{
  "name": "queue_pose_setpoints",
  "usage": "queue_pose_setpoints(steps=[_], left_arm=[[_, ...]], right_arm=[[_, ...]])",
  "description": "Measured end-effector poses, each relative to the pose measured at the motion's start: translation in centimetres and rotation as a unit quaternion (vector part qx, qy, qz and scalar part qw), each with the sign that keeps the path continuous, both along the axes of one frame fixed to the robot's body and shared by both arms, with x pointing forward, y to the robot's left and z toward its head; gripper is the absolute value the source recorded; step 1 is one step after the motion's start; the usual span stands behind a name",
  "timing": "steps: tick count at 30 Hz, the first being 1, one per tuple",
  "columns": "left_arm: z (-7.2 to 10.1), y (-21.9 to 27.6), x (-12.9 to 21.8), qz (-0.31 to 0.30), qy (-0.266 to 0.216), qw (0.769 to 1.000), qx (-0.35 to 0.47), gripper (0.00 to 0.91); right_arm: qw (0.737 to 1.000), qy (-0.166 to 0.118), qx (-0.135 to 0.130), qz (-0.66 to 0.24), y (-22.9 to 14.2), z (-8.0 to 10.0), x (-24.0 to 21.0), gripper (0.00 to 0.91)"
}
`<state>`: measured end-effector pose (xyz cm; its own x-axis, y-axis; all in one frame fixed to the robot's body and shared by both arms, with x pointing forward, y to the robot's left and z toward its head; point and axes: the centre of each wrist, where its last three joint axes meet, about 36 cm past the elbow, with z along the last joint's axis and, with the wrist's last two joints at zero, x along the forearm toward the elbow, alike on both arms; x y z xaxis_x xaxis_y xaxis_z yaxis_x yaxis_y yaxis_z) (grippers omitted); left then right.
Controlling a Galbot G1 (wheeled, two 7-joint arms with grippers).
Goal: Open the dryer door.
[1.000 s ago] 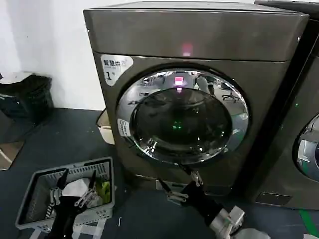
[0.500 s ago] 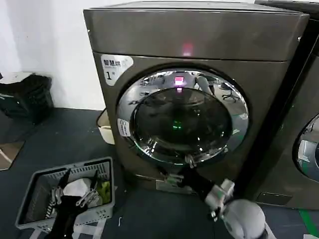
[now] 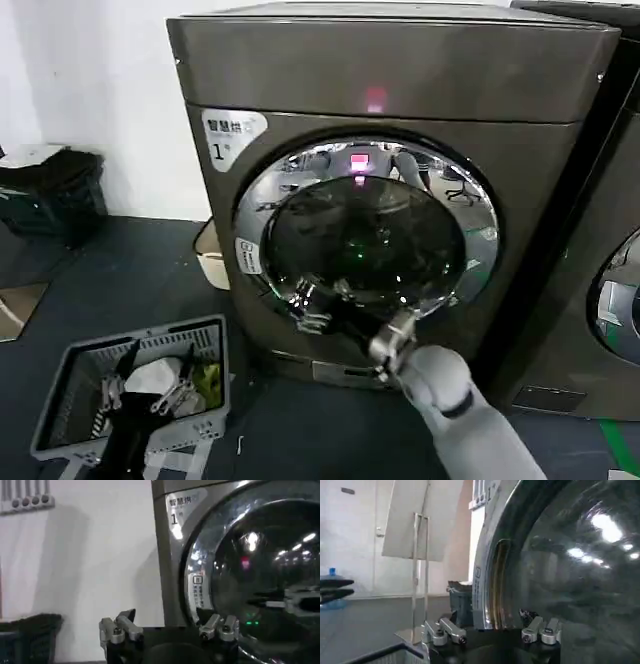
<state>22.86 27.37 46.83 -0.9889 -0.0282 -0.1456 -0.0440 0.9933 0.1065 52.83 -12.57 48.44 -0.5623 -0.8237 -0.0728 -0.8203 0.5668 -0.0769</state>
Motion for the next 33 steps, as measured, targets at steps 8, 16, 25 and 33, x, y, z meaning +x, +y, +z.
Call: queue_pose_setpoints(steps=[8,16,25,33], left_arm=[[-0.4,0.9,0.5,0.008,0.001,1.000,0.005,0.907],[-0.3,1.2,0.1,0.008,-0.010,1.000,0.003,0.907],[-0.1,1.9,-0.1,0.007,-0.017,1.000,-0.009,0.907],[0.1,2.6,-0.3,0.014,-0.020,1.000,-0.018,0.907]], right_arm=[[1.000,0.002,-0.003,0.010,1.9,0.6,2.3,0.907],[1.000,0.004,-0.006,0.018,3.1,0.8,3.3,0.907],[0.999,0.007,-0.010,0.032,4.6,1.0,4.4,0.907],[0.998,0.017,-0.019,0.065,6.0,0.7,5.2,0.907]])
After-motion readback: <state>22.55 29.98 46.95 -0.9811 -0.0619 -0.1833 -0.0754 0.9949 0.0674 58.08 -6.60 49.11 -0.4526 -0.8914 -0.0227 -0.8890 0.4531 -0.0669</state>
